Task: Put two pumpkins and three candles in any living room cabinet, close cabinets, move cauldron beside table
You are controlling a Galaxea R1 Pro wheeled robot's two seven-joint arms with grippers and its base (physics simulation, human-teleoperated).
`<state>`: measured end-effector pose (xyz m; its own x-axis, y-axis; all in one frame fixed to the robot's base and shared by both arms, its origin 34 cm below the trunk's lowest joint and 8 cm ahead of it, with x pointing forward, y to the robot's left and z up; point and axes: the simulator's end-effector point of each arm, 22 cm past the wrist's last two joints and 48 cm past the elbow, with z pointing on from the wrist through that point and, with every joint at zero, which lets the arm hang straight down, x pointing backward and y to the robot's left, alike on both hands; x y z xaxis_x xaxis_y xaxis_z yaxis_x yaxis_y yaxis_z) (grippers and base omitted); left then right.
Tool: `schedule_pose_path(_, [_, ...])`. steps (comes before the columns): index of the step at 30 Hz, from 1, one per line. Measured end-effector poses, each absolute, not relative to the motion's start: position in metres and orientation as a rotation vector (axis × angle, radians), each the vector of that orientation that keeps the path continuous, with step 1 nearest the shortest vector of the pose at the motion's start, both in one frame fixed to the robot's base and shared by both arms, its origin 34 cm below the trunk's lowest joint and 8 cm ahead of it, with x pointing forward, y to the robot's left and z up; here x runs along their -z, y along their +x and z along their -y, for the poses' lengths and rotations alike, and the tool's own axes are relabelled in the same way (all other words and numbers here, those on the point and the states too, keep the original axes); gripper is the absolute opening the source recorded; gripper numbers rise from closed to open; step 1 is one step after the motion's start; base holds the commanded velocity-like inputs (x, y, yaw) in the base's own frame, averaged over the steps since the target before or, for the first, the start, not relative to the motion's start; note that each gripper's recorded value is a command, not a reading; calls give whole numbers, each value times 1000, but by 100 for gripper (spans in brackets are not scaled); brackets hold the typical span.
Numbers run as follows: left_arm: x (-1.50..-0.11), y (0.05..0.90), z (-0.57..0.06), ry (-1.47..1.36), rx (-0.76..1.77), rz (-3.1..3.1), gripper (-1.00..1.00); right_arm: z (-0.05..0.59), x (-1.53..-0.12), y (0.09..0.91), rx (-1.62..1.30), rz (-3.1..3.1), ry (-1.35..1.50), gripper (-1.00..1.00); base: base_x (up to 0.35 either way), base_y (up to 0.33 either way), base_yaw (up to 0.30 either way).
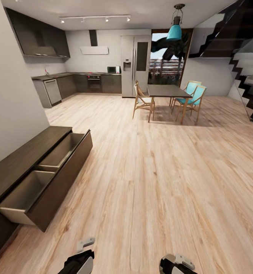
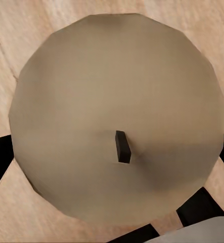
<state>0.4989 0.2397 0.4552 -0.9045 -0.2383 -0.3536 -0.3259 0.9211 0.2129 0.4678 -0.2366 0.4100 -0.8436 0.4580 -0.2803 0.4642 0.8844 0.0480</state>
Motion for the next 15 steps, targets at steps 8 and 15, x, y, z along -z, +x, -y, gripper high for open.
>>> schedule_pose_path(8, [-455, 499, -240, -416, -384, -2757, 100, 237, -410, 467, 32, -2769, 693, -100, 313, -3, 0])
schedule_pose_path(15, [-455, 499, -240, -416, -384, -2757, 100, 237, -410, 467, 32, -2769, 694, -100, 314, 0, 0])
